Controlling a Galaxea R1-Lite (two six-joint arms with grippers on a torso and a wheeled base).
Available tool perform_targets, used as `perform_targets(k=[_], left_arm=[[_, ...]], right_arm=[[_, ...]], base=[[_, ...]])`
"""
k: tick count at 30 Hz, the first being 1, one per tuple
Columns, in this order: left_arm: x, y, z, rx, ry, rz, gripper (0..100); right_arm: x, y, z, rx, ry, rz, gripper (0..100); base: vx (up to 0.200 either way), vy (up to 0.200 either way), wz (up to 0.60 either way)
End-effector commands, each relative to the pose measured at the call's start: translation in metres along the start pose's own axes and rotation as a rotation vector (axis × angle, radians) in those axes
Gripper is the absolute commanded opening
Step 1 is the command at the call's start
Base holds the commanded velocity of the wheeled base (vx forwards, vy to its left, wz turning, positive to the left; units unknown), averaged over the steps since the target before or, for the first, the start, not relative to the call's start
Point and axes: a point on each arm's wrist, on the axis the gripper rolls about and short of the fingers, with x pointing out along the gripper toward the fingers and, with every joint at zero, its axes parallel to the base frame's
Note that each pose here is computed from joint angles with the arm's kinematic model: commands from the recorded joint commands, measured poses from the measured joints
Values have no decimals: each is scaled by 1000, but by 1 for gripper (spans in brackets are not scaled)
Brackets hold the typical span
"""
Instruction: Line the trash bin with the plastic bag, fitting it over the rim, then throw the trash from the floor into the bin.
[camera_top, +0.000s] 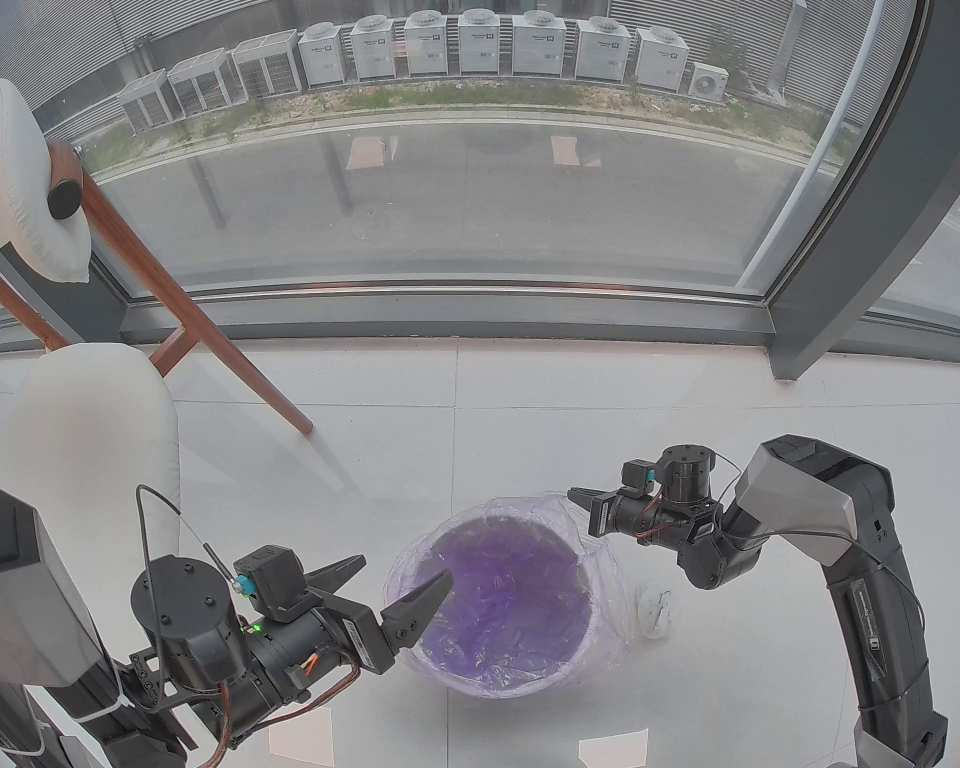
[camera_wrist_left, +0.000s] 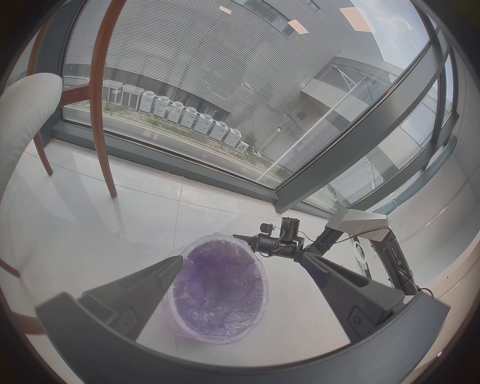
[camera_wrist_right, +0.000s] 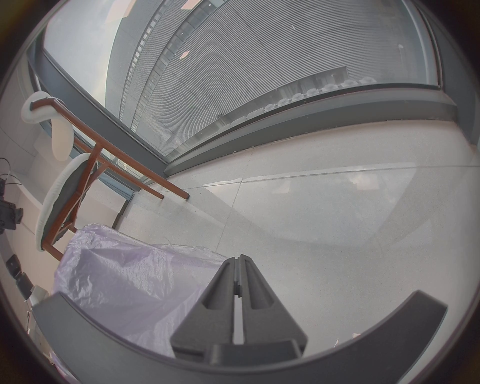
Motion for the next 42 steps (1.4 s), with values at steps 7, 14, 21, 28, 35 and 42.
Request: perform_targets(k=[7, 14, 21, 28, 35, 42], left_arm=[[0, 1, 2, -4, -9, 5, 100], [2, 8, 8, -17, -34, 32, 100], [0, 15, 16, -35, -63, 37, 100], [1, 15, 15, -30, -54, 32, 100], [0, 15, 14, -29, -49, 35, 100], [2, 15, 15, -24, -58, 37, 100]], right_arm=[[-1, 3, 11, -14, -48, 3, 100], [-41, 19, 63, 32, -119, -14, 100], [-94, 17, 70, 102, -41, -221, 100], [-127, 10, 32, 129, 94, -332, 100], [-125, 6, 16, 142, 138, -367, 100], [-106, -7, 7, 131, 159, -381, 100]], base=[[0, 0, 0], [0, 0, 0], [-86, 0, 0], [-200, 0, 0], [-200, 0, 0], [-200, 0, 0]])
